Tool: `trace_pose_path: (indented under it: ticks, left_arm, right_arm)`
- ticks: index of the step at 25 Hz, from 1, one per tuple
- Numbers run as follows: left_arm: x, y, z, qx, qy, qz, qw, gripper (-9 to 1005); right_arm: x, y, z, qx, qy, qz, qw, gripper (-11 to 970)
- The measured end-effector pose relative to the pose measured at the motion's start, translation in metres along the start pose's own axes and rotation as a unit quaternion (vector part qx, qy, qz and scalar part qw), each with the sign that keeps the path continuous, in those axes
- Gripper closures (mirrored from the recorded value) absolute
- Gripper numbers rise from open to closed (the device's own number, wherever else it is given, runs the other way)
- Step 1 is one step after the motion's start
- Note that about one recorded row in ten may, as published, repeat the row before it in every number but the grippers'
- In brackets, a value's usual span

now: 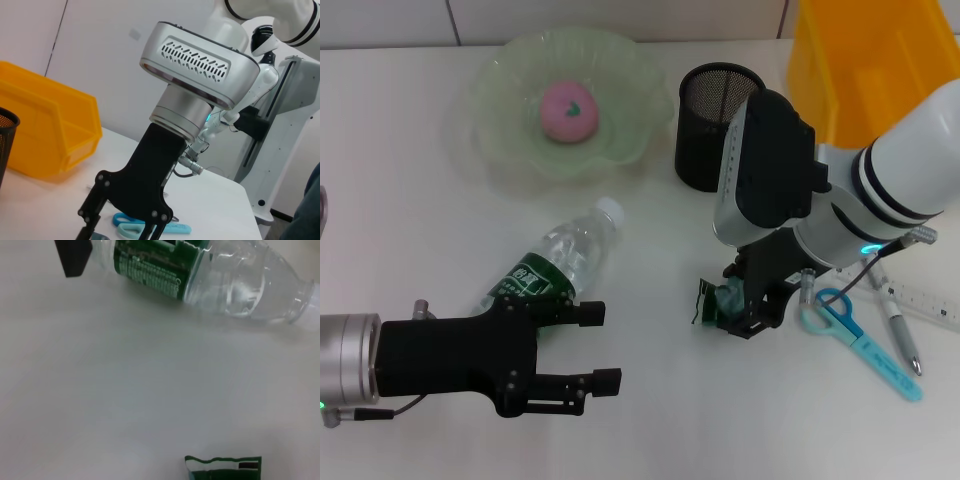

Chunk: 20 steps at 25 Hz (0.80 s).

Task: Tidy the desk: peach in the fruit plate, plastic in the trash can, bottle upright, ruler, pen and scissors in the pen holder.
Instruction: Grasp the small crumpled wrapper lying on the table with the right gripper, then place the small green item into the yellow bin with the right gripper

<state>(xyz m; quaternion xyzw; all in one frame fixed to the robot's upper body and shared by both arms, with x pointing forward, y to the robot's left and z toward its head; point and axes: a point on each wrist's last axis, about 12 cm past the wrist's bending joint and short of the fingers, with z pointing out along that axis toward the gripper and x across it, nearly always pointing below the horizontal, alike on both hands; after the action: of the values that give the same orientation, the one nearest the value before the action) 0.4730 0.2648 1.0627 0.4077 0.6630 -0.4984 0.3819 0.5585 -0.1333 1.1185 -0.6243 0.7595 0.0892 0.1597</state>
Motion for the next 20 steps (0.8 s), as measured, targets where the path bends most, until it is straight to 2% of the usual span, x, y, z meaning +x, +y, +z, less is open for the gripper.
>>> trace_pose_path:
  ticks: [5, 7, 14, 17, 20]
  left_arm:
    - [0.000, 0.001, 0.001, -0.003, 0.001, 0.000, 1.000, 180]
    - [0.000, 0.001, 0.001, -0.003, 0.001, 0.000, 1.000, 181]
    - [0.000, 0.001, 0.001, -0.003, 0.001, 0.000, 1.000, 181]
    - [0.000, 0.001, 0.001, -0.003, 0.001, 0.000, 1.000, 181]
    - [0.000, 0.001, 0.000, -0.003, 0.000, 0.000, 1.000, 181]
  right_arm:
    - [0.001, 0.000, 0.000, 0.000, 0.000, 0.001, 1.000, 300]
    - [0.001, 0.000, 0.000, 0.000, 0.000, 0.001, 1.000, 532]
    - [0.002, 0.001, -0.004, 0.007, -0.010, 0.004, 1.000, 636]
    - [0.004, 0.002, -0.012, 0.012, -0.029, 0.013, 0.999, 681]
    - [0.015, -0.004, -0.031, 0.024, -0.076, 0.042, 0.996, 713]
